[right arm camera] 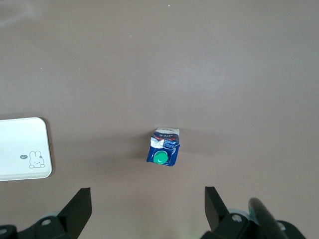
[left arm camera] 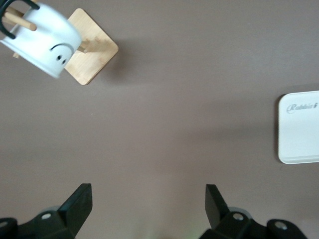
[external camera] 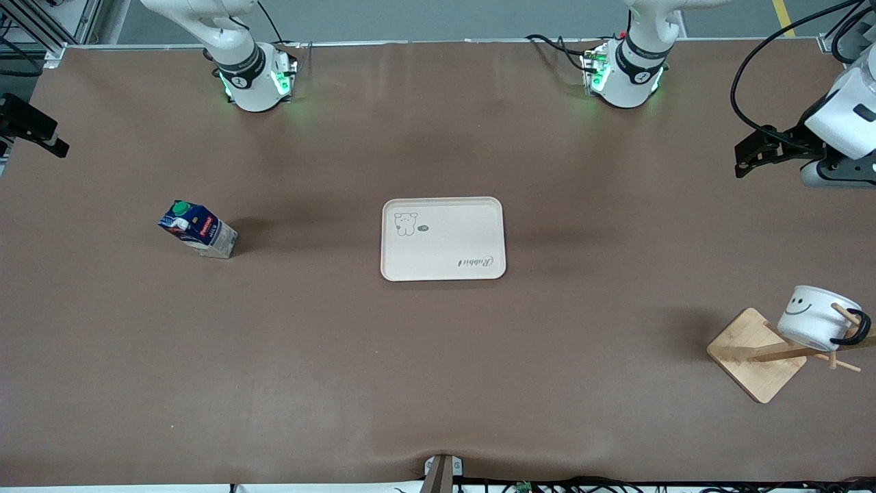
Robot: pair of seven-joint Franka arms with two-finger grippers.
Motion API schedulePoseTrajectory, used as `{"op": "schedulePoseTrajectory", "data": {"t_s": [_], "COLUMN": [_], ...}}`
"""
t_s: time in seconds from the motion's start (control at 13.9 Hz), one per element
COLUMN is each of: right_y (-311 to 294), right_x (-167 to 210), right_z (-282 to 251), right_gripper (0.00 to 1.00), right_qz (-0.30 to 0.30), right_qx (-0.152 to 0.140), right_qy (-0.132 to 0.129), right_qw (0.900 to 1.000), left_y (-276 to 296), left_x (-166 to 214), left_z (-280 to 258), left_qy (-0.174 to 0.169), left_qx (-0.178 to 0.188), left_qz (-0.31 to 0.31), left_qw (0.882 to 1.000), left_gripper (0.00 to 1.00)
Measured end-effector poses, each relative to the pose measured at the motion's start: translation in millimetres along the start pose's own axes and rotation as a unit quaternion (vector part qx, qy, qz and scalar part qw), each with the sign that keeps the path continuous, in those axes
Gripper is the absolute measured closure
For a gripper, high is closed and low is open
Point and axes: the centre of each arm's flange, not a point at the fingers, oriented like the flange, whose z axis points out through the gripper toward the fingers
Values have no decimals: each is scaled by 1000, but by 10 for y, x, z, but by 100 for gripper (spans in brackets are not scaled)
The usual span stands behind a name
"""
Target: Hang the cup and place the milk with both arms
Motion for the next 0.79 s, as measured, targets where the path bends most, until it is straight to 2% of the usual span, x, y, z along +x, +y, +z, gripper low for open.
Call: {"op": "schedulePoseTrajectory", "data": {"t_s": [0.14,0.79], "right_y": [26,160], "right_x": [-1,6], "right_z": [1,27], "right_gripper": [0,0], "right_qz": [3,16], "right_qx": [0,0], "right_qy": [0,-3], "right_qw": [1000,1000], "left_y": [23,-50], "left_x": [4,30], "left_z": [-31,-4], "left_qy": [4,2], "left_qx": [-12,-14], "left_qz": [0,-8], "left_qw": [1000,1000], "left_gripper": [0,0]}}
